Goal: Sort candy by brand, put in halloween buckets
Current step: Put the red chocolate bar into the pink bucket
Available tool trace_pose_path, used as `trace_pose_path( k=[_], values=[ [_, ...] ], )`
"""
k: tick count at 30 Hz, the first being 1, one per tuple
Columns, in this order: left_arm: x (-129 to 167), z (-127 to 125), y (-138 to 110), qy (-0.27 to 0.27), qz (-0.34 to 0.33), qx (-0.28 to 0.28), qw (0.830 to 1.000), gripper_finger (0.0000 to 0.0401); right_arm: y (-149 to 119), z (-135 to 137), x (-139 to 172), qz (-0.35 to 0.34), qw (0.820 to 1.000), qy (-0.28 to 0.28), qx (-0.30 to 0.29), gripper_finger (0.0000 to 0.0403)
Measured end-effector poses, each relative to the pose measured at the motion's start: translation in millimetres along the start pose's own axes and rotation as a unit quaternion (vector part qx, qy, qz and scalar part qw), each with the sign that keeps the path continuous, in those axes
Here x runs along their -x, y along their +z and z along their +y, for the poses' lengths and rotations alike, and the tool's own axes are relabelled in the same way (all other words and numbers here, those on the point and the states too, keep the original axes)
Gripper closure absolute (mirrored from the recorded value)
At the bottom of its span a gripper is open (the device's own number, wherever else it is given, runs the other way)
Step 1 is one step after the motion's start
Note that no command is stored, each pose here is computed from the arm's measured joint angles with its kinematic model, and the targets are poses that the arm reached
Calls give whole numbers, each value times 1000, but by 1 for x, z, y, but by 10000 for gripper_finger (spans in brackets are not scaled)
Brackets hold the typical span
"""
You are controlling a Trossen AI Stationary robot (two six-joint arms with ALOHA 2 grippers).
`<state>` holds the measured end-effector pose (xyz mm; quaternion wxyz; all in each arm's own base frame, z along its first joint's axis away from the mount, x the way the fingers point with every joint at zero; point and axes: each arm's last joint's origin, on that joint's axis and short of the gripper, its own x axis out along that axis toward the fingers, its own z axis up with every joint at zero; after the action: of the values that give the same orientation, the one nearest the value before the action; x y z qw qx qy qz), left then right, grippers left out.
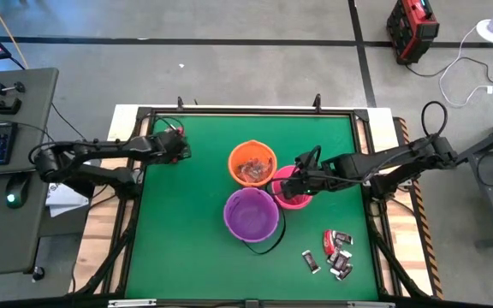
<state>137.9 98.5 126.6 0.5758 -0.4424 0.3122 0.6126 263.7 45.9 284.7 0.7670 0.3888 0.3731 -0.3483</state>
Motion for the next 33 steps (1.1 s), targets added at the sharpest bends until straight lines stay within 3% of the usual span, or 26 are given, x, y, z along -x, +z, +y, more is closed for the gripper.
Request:
trace_pose_path(
  k=[5,7,9,15,21,26,33],
  values=[
    [2,0,0,-13,11,-15,1000,323,0,0,0,-2,1000,-1,-1,187],
    [8,-4,1,-50,33,-23,998,367,0,0,0,-2,1000,1,-1,187],
    [19,-9,6,-90,32,-33,995,386,0,1,0,-3,1000,4,-1,187],
    [69,-24,28,-204,-28,-46,977,369,1,3,1,-11,1000,14,21,187],
    [131,-47,34,-321,-62,-102,940,392,7,1,12,-57,997,29,30,187],
    [167,-71,18,-391,-56,-144,907,392,14,-6,30,-110,993,37,26,187],
    [185,-122,-35,-466,-15,-209,860,392,20,-13,46,-153,987,47,15,187]
  ],
)
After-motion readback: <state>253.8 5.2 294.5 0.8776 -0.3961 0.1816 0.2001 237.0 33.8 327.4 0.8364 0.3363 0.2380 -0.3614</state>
